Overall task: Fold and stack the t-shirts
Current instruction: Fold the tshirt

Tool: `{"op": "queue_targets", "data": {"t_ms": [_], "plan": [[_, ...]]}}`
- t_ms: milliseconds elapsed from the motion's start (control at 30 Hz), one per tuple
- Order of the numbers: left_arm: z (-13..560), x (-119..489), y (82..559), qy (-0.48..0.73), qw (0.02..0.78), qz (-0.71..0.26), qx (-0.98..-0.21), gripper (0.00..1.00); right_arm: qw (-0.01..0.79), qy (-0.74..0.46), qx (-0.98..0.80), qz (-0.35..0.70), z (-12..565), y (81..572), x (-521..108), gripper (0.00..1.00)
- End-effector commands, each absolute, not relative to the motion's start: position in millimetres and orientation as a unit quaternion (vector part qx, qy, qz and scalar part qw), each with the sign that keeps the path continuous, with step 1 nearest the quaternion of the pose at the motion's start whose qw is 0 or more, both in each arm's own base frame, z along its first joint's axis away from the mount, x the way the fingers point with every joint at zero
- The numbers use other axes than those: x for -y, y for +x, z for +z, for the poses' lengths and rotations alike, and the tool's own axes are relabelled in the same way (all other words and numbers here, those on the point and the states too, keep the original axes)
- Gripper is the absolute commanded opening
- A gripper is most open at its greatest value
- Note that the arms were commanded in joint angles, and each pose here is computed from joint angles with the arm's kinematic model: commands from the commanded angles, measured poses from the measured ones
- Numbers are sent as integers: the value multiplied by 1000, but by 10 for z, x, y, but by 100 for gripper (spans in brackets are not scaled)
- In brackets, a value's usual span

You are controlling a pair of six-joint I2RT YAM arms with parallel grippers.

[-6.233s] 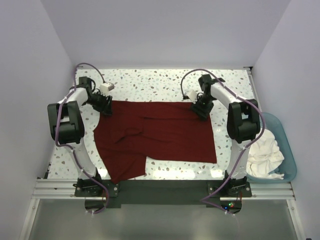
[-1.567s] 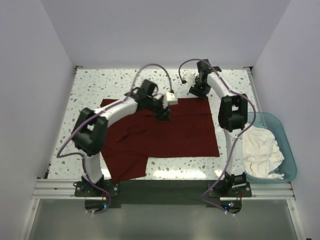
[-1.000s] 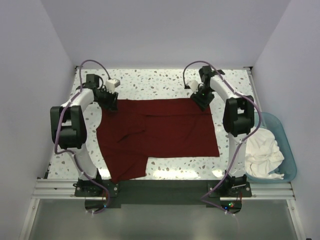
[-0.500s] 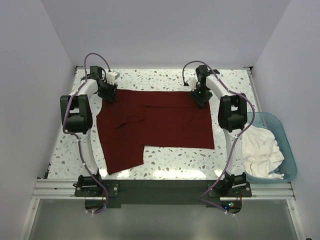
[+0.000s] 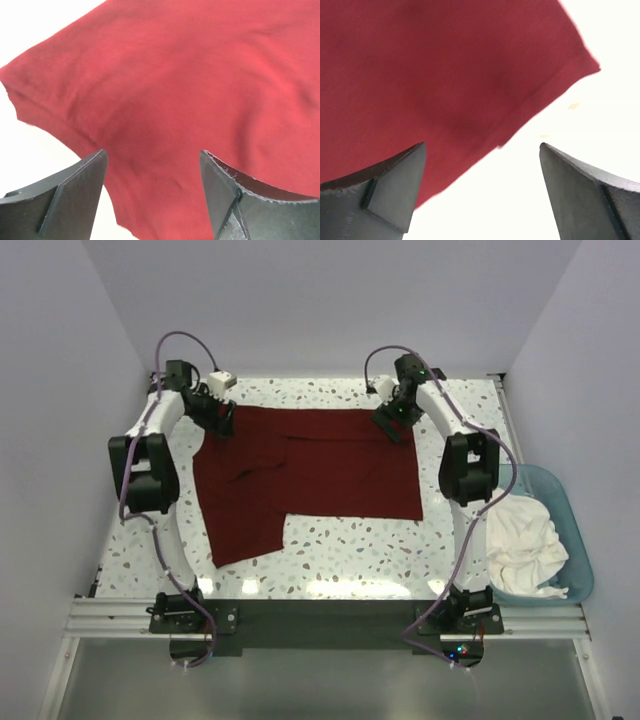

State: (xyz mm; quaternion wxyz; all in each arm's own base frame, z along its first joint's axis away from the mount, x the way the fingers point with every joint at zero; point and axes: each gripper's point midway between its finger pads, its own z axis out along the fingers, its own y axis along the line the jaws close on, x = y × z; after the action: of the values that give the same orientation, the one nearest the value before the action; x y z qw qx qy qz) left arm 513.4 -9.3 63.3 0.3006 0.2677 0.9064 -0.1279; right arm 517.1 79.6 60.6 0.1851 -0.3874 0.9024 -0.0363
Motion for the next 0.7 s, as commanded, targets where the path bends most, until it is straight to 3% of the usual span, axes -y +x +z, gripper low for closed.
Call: {"op": "queue_targets", "data": {"t_ms": [0, 67, 167, 300, 333, 433, 667], "plan": [[1571, 214, 4611, 350, 365, -171, -846, 79, 223, -455, -862, 8, 1419, 4642, -962, 99], [1538, 258, 4252, 400, 345, -183, -829, 79, 223, -488, -844, 17, 1596, 4326, -991, 99], [1395, 303, 3668, 442, 308, -192, -821, 76, 151, -523, -838, 43, 1327, 3682, -923, 97], [1163, 354, 3052, 466, 273, -203, -817, 71, 120, -542, -831, 34, 1107, 3230, -851, 82], [1138, 364, 2988, 464, 271, -206, -818, 70, 116, -548, -828, 25, 1057, 3165, -850, 72], [1064, 409, 2825, 451, 269, -215, -823, 68, 111, -551, -827, 10, 875, 2998, -815, 55], [923, 409, 2662, 447, 255, -217, -830, 67, 86, -554, -828, -2, 497, 2773, -704, 40]]}}
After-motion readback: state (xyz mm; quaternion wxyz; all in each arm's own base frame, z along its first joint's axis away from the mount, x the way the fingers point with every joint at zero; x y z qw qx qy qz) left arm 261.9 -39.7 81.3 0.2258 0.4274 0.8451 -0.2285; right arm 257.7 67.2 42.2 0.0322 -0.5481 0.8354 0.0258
